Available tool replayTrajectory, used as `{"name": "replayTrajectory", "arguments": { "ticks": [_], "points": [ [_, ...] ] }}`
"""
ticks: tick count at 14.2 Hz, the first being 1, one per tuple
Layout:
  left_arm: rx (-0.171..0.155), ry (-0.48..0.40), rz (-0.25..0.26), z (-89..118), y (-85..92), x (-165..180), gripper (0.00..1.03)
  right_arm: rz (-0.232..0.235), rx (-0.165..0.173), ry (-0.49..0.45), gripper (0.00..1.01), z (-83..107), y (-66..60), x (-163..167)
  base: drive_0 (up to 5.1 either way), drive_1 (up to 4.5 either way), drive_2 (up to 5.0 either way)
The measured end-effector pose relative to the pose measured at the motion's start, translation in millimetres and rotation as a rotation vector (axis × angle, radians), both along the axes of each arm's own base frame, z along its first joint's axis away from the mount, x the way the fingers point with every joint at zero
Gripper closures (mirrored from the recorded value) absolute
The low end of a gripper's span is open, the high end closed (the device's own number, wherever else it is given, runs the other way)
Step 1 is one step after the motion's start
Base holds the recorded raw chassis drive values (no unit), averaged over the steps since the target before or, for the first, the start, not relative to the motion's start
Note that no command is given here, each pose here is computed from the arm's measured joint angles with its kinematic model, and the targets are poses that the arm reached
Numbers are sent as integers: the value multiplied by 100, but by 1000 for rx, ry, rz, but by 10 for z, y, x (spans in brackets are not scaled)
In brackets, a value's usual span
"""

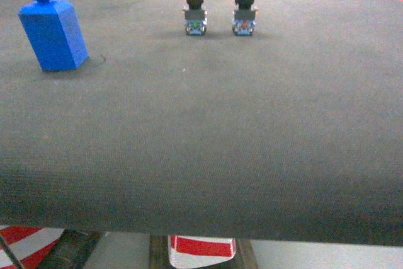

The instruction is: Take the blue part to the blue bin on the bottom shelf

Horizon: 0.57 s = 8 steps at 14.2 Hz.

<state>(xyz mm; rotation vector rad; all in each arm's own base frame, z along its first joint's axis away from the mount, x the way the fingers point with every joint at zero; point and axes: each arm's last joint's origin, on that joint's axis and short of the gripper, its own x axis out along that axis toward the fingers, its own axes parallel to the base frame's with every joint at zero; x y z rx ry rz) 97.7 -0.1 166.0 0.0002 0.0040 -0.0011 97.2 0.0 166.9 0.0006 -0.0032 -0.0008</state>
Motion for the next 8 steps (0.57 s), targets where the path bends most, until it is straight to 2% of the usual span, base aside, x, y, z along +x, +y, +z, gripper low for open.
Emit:
{"name": "replayTrajectory", "arguments": {
  "ticks": [8],
  "points": [
    [0, -4, 1, 4, 0, 0, 5, 0, 1, -4, 3, 4, 0, 0, 0, 0, 0]
  ]
}}
